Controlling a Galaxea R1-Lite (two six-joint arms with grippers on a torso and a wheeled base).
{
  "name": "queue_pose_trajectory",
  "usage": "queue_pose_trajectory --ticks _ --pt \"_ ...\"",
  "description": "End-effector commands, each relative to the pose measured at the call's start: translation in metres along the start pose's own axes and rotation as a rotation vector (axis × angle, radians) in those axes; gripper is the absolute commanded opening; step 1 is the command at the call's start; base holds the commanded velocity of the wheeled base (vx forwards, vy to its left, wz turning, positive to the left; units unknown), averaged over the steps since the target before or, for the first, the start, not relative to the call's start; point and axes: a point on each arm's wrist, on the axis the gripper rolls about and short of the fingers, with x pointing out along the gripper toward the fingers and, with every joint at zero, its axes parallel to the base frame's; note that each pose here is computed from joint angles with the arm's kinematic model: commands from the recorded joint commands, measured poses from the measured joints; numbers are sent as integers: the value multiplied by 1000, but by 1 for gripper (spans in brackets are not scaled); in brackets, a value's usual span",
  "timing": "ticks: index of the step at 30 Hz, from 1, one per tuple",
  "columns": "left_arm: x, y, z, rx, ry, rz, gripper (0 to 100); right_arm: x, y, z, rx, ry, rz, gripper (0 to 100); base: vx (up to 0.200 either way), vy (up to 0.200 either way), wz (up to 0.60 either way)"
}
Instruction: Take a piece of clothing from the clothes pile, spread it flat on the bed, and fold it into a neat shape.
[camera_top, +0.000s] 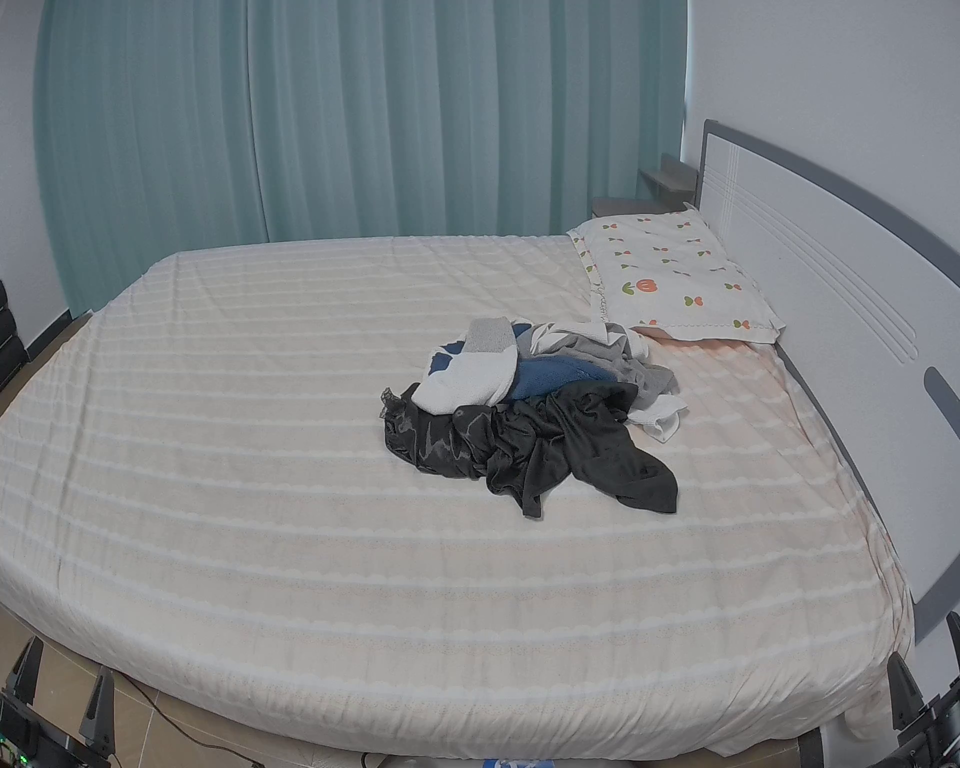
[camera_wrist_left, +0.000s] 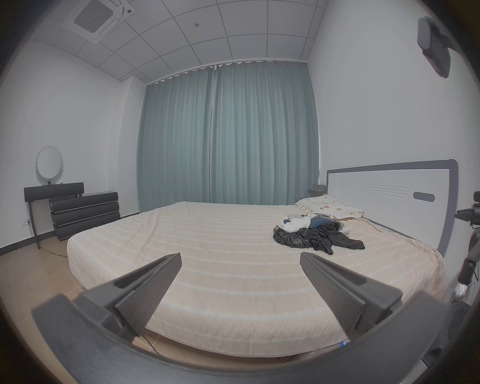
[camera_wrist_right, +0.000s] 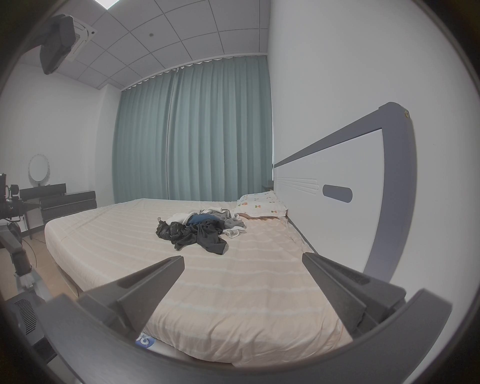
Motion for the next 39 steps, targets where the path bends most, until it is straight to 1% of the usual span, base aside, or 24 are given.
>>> queue_pose_trajectory --ticks 1,2,4,5,6,8,9,11,17,22,24,26,28,31,32,33,35,37,39 --pt "0 0 -5 0 0 -1 100 87 3 79 58 385 140 100 0 0 0" --pt "0 0 -5 0 0 1 100 96 4 78 60 409 153 100 0 0 0" --pt "0 0 -5 0 0 1 100 96 4 78 60 409 153 100 0 0 0" --pt "0 0 -5 0 0 -1 100 113 8 75 66 445 184 100 0 0 0" --pt "0 0 -5 0 0 1 100 117 9 74 67 453 191 100 0 0 0" --pt "0 0 -5 0 0 1 100 139 16 71 92 489 216 100 0 0 0" --pt "0 0 -5 0 0 1 100 162 22 65 127 521 222 100 0 0 0" --pt "0 0 -5 0 0 1 100 184 30 57 156 528 229 100 0 0 0" --pt "0 0 -5 0 0 1 100 248 47 39 154 498 176 100 0 0 0" --pt "0 0 -5 0 0 1 100 293 60 29 186 524 174 100 0 0 0" --pt "0 0 -5 0 0 -1 100 309 65 26 203 524 160 100 0 0 0" --pt "0 0 -5 0 0 1 100 326 71 18 206 533 140 100 0 0 0" --pt "0 0 -5 0 0 1 100 343 80 11 208 537 140 100 0 0 0" --pt "0 0 -5 0 0 1 100 355 87 5 216 539 137 100 0 0 0" --pt "0 0 -5 0 0 1 100 369 99 -5 216 551 145 100 0 0 0" --pt "0 0 -5 0 0 1 100 375 105 -8 211 555 145 100 0 0 0" --pt "0 0 -5 0 0 1 100 382 111 -13 210 560 141 100 0 0 0" --pt "0 0 -5 0 0 -1 100 400 123 -23 224 568 138 100 0 0 0" --pt "0 0 -5 0 0 1 100 407 128 -28 229 579 136 100 0 0 0"
